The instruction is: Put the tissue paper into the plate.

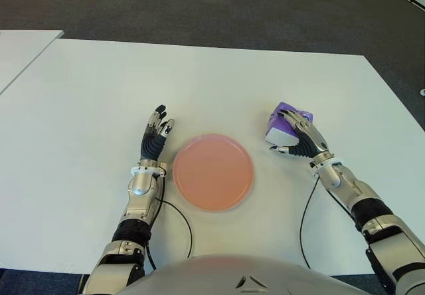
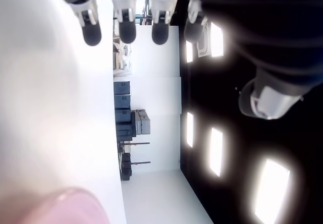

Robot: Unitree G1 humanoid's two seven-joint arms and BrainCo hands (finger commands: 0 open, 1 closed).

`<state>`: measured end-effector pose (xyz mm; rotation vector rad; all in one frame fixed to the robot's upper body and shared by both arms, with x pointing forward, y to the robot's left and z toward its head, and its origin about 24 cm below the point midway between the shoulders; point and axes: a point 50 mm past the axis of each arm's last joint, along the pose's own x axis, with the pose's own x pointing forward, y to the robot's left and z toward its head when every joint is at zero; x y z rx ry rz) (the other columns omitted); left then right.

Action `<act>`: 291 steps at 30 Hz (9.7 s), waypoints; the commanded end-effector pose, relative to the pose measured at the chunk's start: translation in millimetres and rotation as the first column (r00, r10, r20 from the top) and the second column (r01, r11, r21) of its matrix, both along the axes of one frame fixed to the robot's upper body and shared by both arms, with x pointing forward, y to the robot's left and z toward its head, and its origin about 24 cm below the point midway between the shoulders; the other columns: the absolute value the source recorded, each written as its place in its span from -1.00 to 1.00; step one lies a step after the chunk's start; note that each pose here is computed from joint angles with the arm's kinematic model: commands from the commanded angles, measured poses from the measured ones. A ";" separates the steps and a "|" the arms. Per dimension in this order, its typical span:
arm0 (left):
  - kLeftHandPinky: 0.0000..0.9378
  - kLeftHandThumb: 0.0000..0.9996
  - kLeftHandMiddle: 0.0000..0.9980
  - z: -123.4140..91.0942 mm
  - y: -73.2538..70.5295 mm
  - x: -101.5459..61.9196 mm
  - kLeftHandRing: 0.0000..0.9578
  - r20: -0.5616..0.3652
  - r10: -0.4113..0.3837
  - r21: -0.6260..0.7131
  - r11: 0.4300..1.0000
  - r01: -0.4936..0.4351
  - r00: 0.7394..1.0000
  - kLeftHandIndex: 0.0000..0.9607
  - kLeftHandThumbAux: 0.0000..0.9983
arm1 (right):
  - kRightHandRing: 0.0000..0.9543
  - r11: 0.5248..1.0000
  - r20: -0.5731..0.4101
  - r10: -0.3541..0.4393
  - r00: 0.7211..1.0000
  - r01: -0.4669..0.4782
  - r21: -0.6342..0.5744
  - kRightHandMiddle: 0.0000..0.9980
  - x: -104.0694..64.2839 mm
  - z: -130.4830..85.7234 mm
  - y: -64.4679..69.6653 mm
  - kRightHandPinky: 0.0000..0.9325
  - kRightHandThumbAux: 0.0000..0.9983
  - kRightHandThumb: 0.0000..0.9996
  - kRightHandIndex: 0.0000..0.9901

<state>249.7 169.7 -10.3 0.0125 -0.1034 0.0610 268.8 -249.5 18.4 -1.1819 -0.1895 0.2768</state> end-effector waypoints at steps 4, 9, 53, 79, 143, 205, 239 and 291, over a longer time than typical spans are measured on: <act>-1.00 -1.00 -1.00 -22.2 6.1 -14.8 -1.00 -0.129 -0.006 0.003 1.000 0.006 0.992 -1.00 -0.05 | -1.00 0.993 -0.381 -0.013 0.924 -0.034 -0.115 -1.00 -62.4 -59.3 -12.1 -1.00 0.11 -0.77 -1.00; -1.00 -1.00 -1.00 -22.2 7.1 -14.1 -1.00 -0.133 -0.004 0.007 1.000 0.005 0.991 -1.00 -0.05 | -1.00 0.993 -0.382 -0.013 0.924 -0.033 -0.116 -1.00 -62.3 -58.8 -10.5 -1.00 0.11 -0.76 -1.00; -1.00 -1.00 -1.00 -22.7 5.0 -9.4 -1.00 -0.146 -0.005 0.008 1.000 0.006 0.989 -1.00 -0.06 | -1.00 0.973 0.435 0.123 0.892 -0.022 -0.230 -1.00 3.8 112.2 10.3 -1.00 0.10 -1.00 -1.00; -1.00 -1.00 -1.00 -23.7 4.0 -12.4 -1.00 -0.149 0.005 -0.010 1.000 -0.007 0.989 -1.00 -0.05 | -1.00 0.989 0.294 0.039 0.955 0.006 -0.150 -1.00 22.7 109.7 8.8 -1.00 0.18 -0.98 -1.00; -1.00 -1.00 -1.00 -24.0 8.6 -11.1 -1.00 -0.154 -0.007 -0.012 1.000 0.005 0.988 -1.00 -0.07 | -1.00 0.949 -0.217 0.059 0.974 -0.122 -0.290 -1.00 11.2 71.1 10.0 -1.00 -0.08 -0.89 -1.00; -1.00 -1.00 -1.00 -22.6 11.8 -11.3 -1.00 -0.143 -0.001 -0.024 1.000 -0.002 0.990 -1.00 -0.02 | -1.00 0.953 -0.217 -0.153 0.964 0.086 -0.291 -1.00 20.5 72.6 -12.9 -1.00 -0.03 -0.99 -1.00; -1.00 -1.00 -1.00 -20.6 12.3 -14.5 -1.00 -0.133 -0.009 -0.013 1.000 0.007 0.991 -1.00 0.00 | -1.00 0.955 -0.220 -0.109 0.969 0.041 -0.294 -1.00 19.5 65.5 -9.5 -1.00 0.01 -0.99 -1.00; -1.00 -1.00 -1.00 -23.8 16.9 -20.2 -1.00 -0.141 -0.011 0.015 1.000 0.013 0.990 -1.00 -0.04 | -1.00 0.901 -0.219 -0.088 0.972 -0.016 -0.434 -1.00 -12.0 -81.7 18.7 -1.00 0.06 -0.90 -1.00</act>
